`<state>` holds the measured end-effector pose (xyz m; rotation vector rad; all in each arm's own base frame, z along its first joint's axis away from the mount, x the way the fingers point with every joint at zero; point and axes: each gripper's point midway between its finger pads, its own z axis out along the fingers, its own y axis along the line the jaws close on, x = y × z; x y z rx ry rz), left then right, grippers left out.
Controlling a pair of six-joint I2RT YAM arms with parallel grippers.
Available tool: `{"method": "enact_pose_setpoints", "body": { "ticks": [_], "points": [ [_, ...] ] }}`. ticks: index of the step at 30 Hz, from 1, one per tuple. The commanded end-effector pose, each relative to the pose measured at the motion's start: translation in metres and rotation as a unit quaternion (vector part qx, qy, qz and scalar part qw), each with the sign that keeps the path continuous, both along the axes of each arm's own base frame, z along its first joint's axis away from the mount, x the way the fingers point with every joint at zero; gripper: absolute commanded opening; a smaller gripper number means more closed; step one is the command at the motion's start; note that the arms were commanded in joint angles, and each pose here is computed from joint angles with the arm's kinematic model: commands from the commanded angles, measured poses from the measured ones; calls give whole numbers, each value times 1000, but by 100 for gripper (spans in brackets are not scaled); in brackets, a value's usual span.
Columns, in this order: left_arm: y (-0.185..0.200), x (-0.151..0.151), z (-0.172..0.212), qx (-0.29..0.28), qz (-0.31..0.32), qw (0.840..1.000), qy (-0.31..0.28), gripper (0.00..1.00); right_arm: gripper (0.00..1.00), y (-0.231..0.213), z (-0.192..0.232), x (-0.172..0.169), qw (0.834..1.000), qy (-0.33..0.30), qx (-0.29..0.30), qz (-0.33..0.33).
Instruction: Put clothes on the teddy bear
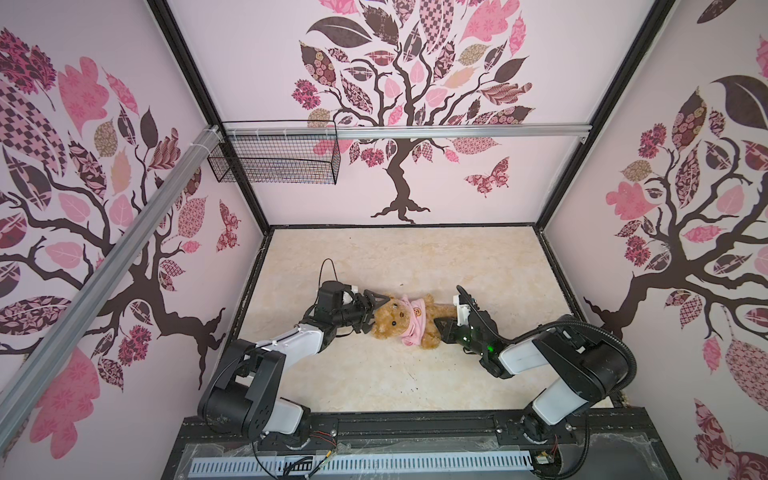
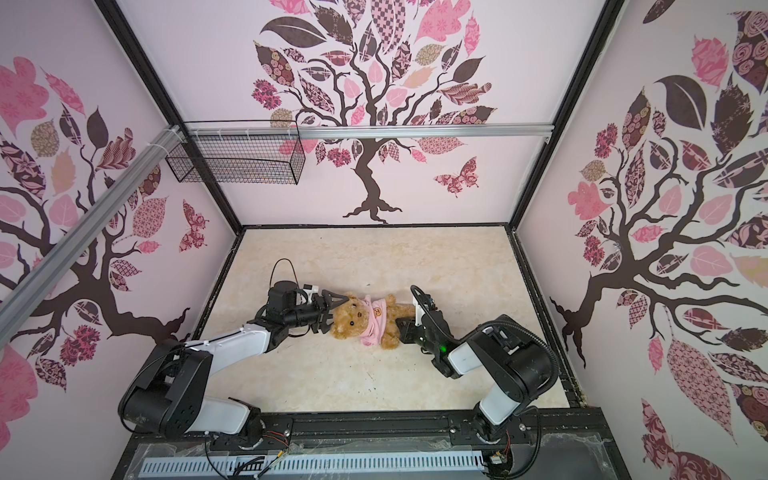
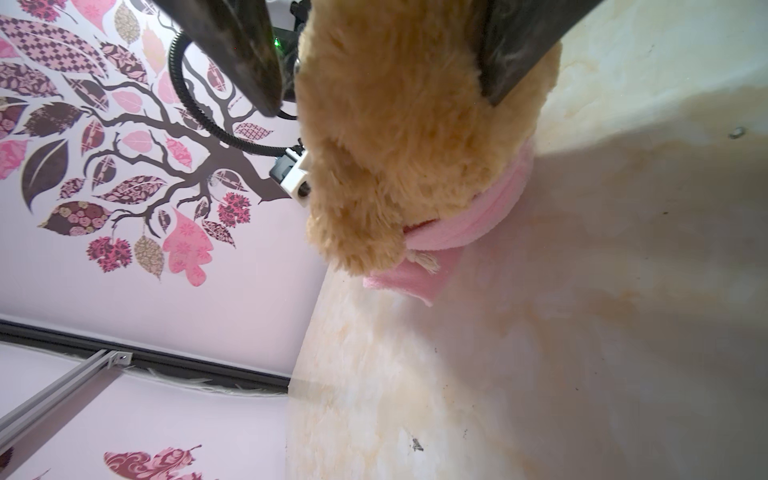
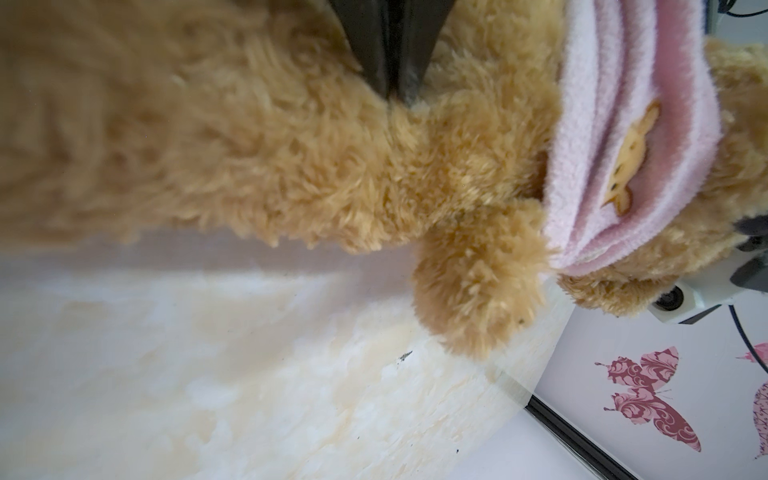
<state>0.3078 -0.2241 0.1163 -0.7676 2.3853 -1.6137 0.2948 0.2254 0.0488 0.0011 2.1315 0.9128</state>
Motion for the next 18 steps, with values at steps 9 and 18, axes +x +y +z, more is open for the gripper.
{"method": "enact_pose_setpoints", "body": {
  "ticks": [9, 18],
  "points": [
    [-8, 8, 0, 19, -21, 1000, 0, 57, 9, -17, -55, -36, 994, 74, -77, 2],
    [-10, 15, -8, 35, -38, 997, -56, 9, 28, -22, -26, -33, 995, 37, -90, 4]
  ]
}}
